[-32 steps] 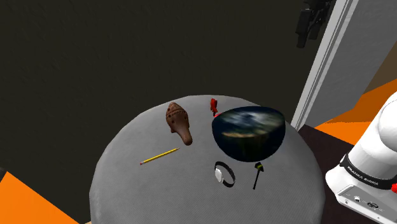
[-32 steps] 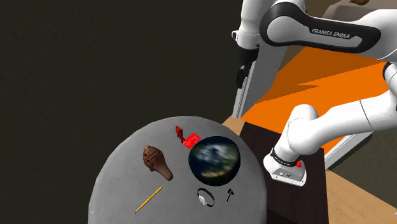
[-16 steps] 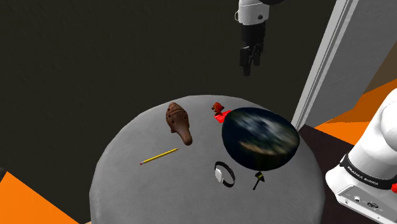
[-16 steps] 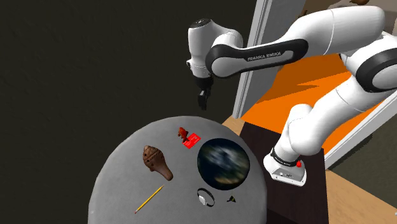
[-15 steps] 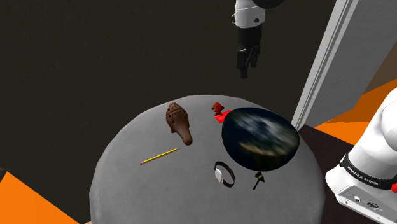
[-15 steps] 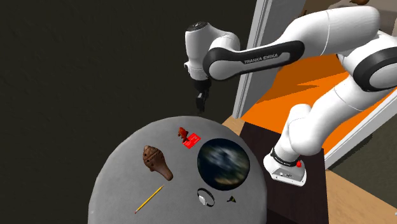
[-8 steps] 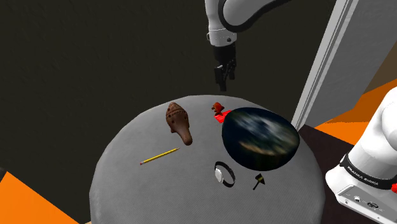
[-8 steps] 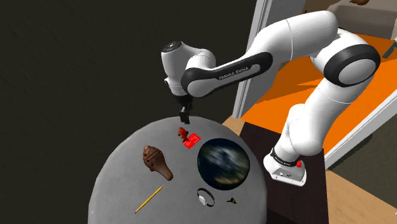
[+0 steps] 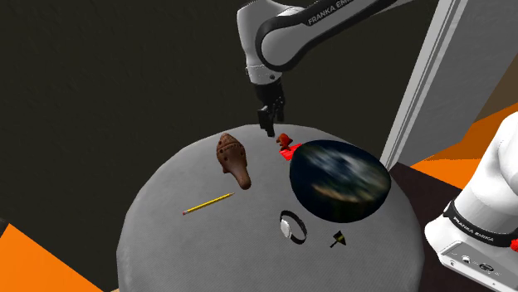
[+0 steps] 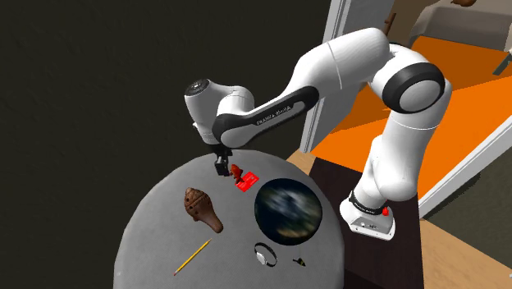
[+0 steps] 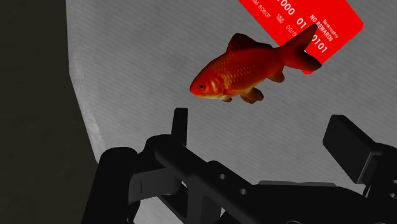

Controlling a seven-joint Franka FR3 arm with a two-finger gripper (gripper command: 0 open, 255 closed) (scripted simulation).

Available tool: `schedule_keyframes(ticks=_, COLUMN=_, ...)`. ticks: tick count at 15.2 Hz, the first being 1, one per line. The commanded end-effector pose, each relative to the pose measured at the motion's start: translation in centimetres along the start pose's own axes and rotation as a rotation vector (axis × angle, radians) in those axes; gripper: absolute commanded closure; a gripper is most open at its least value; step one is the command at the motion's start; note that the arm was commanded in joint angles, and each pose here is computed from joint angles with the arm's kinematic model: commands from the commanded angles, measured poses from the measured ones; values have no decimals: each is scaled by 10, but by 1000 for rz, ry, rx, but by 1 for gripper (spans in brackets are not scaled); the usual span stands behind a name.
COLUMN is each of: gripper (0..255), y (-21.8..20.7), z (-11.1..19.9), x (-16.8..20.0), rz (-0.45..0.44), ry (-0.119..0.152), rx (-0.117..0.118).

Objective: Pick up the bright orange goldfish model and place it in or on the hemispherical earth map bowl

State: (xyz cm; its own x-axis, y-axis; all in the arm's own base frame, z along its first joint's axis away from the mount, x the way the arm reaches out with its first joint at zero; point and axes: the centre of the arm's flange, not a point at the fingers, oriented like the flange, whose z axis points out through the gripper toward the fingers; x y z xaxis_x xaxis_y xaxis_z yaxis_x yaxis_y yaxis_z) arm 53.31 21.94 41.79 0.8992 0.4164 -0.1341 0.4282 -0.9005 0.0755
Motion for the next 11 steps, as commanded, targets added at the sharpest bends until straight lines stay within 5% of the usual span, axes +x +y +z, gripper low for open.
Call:
schedule_keyframes(ticks=1, gripper=0, y=-1, z=10, x=1, rz=-2, ry=0, rx=0)
schedule_keyframes(ticks=11, gripper=0, y=-1, z=34, x=1, rz=-2, ry=0, rx=0)
